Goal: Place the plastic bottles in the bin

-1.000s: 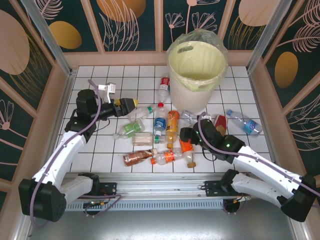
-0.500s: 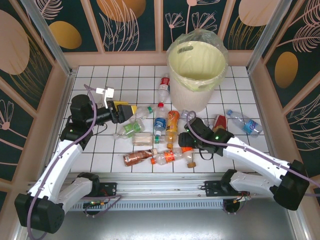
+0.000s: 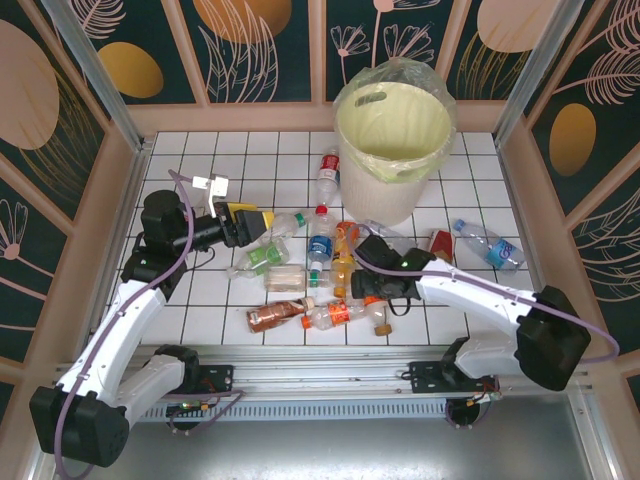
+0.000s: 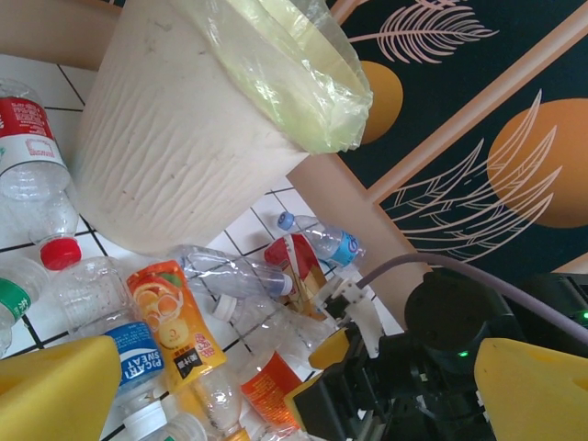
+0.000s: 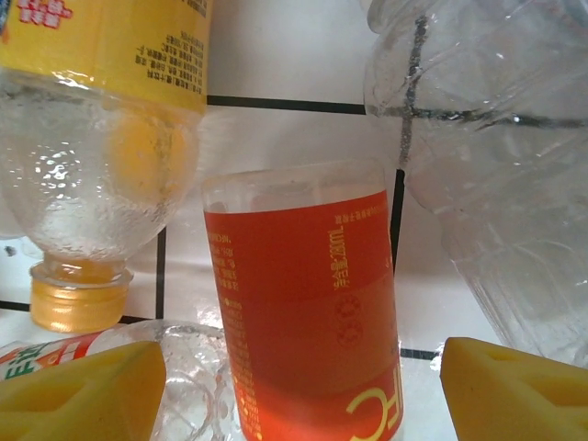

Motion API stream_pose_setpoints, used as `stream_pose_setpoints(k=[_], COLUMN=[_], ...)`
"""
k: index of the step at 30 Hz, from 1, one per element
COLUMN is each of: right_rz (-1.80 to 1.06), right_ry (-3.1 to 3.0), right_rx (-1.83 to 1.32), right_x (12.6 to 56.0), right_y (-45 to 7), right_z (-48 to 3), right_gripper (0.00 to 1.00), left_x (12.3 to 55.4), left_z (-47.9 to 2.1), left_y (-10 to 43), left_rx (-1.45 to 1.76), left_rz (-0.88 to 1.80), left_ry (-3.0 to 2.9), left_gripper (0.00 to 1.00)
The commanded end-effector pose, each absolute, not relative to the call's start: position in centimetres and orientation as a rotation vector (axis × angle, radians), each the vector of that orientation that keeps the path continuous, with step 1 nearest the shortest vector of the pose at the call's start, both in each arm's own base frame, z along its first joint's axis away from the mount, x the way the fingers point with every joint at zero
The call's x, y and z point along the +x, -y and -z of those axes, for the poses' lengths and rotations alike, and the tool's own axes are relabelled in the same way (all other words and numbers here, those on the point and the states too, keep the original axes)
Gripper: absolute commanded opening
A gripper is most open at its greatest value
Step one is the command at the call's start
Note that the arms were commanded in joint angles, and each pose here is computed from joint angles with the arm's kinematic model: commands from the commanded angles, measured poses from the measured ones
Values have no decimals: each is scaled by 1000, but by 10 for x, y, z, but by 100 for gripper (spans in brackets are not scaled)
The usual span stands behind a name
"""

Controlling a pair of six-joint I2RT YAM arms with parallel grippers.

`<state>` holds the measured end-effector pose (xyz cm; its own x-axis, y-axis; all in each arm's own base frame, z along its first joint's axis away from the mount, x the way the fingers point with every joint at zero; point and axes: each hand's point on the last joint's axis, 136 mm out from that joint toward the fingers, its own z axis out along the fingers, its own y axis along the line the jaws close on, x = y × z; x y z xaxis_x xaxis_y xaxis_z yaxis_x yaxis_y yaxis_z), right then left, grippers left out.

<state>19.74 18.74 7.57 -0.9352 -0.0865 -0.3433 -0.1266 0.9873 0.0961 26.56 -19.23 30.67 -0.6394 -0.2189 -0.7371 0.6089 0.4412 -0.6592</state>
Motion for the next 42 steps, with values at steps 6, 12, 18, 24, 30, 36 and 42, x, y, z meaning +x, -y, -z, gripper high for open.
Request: stream_pose_setpoints(k=[6, 12, 18, 24, 30, 36, 42], right_rz=[-169, -165, -161, -150, -120, -113, -109], right_ry=[-2764, -2770, -2780, -2795, -2808, -2818, -2818], right_rx=[-187, -183, -193, -202, -218, -228, -239], right_x=[214, 218, 220, 220, 220, 220, 220], right_y=[-196, -195, -196, -195, -192, -193, -193], right_z=[-74, -66, -59, -51, -45, -40, -38], right_gripper=[78, 75, 75, 75, 75, 75, 74], left_x=[267, 266, 266, 269, 268, 268, 268], left_z=[-304, -305, -305, -302, -303, -301, -302], left_y=[193, 193, 192, 192, 192, 192, 192], left_rx=[322, 323, 322, 310, 311, 309, 311], left_rz=[1293, 1292, 1289, 1287, 1283, 1283, 1285], left_ry=[-1885, -1883, -1881, -1893, -1888, -1892, -1891], left_gripper=[99, 99, 99, 99, 99, 99, 99])
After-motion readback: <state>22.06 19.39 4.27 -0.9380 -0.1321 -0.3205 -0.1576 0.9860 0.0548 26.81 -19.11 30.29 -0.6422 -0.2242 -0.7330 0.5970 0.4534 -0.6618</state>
